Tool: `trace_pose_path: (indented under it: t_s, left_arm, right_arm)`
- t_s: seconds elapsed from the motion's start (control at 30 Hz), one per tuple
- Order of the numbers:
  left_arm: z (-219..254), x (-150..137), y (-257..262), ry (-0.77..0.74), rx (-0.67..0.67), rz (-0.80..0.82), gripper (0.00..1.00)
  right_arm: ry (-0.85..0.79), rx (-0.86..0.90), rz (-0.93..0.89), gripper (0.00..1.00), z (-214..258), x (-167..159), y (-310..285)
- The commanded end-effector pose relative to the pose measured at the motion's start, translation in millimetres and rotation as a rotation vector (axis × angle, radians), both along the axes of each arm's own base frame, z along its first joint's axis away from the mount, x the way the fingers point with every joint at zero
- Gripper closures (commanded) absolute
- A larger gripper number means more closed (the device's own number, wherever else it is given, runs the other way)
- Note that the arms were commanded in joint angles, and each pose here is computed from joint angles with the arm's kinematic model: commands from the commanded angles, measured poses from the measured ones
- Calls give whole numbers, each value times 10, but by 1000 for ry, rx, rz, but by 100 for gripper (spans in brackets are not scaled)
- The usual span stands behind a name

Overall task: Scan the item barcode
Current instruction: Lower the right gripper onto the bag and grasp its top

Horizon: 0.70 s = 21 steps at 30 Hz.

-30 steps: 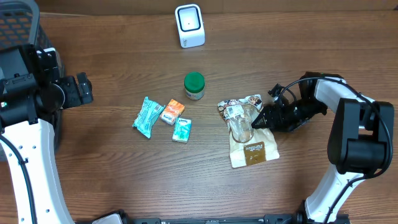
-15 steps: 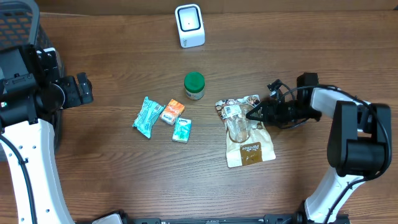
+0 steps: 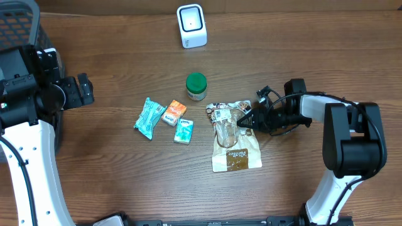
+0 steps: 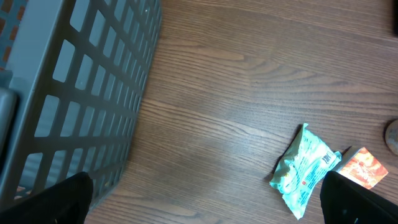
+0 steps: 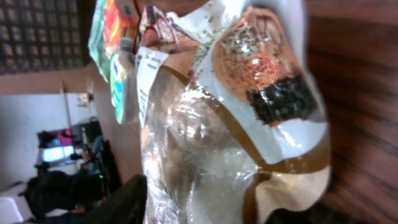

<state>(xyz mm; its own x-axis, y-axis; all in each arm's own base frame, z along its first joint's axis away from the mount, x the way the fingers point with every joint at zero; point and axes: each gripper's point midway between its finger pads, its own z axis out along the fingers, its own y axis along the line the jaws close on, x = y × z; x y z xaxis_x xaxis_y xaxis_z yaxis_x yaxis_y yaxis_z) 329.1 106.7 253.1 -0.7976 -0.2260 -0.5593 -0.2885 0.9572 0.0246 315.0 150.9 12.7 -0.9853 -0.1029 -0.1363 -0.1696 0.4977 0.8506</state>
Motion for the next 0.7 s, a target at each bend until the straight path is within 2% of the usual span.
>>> trace_pose_path:
  t_s: [0.0, 0.13, 0.2, 0.23, 0.3, 0.37, 0.53, 0.67]
  left_arm:
    - [15, 25, -16, -6, 1, -17, 0]
    - [15, 25, -16, -6, 1, -17, 0]
    - [15, 25, -16, -6, 1, -17, 0]
    - [15, 25, -16, -6, 1, -17, 0]
    - [15, 25, -16, -6, 1, -17, 0]
    - [15, 25, -16, -6, 1, -17, 0]
    - [14, 24, -17, -5, 1, -17, 0]
    - [15, 25, -16, -6, 1, -17, 0]
  right_arm:
    - [49, 65, -15, 55, -33, -52, 54]
    - [85, 70, -54, 55, -36, 28, 131]
    - [95, 37, -62, 58, -97, 42, 185]
    - [104, 14, -70, 66, -136, 51, 210]
    - [114, -19, -81, 88, -184, 69, 248]
    - [112, -17, -88, 96, -178, 98, 271]
    - [116, 8, -113, 96, -111, 150, 211]
    - [95, 73, -138, 96, 118, 217, 130]
